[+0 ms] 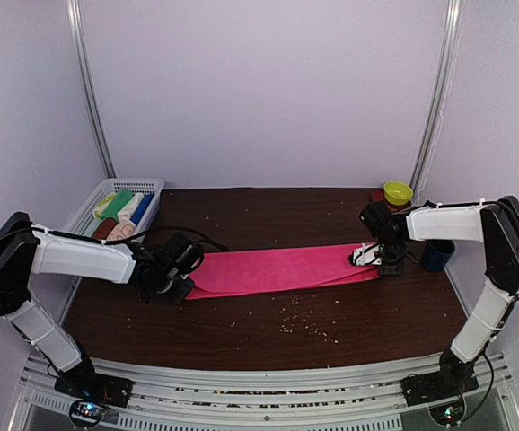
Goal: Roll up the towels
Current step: Fold the towel at the center of the board.
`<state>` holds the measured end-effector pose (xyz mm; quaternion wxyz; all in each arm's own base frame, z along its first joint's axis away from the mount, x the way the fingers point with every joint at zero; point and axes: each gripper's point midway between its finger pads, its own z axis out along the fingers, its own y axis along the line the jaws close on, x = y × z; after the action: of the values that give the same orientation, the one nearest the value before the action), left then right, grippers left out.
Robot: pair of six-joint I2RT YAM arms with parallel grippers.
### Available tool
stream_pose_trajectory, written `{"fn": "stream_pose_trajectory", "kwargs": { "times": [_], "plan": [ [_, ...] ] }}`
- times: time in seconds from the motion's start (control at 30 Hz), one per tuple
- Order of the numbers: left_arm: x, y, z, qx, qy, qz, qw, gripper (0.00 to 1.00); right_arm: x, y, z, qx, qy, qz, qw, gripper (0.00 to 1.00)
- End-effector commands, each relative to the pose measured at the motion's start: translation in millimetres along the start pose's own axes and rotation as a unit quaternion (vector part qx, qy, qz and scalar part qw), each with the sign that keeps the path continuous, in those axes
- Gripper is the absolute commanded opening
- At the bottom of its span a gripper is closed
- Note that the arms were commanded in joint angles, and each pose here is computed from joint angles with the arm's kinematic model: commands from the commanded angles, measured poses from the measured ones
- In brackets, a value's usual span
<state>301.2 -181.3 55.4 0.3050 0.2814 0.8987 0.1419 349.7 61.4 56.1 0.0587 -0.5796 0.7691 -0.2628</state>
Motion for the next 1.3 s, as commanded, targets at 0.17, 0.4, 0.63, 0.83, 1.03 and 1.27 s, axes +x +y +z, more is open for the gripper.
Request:
{"fn": "stream_pose_trajectory", "kwargs": {
  "times": [0.17,0.4,0.63,0.83,1.03,1.27],
  "plan": [
    [-6.1,-1.0,-13.9,0.017,-0.010,-0.019,1.000,0.00,5.1,-0.4,1.2,0.012,0.018,0.009,1.000,0.00],
    [-1.9,-1.2,-18.6,0.024,0.000,-0.020,1.000,0.00,7.1,-5.5,-0.3,0.022,0.024,0.018,0.999,0.00],
    [-8.7,3.1,-32.7,0.034,-0.021,-0.036,0.999,0.22,14.4,-3.5,-13.8,0.016,0.020,0.008,1.000,0.24],
    [-19.1,19.7,-46.6,0.011,-0.043,-0.062,0.997,0.30,23.7,9.1,-28.5,-0.018,0.007,-0.001,1.000,0.58],
    [-49.8,31.8,-43.2,-0.030,-0.071,-0.070,0.995,0.39,11.3,-17.3,-46.3,-0.077,-0.074,0.098,0.989,0.62],
    [-82.9,31.2,-6.5,0.000,-0.085,-0.093,0.992,0.40,-27.0,-44.6,-36.8,-0.138,-0.174,0.221,0.950,0.62]
  ]
}}
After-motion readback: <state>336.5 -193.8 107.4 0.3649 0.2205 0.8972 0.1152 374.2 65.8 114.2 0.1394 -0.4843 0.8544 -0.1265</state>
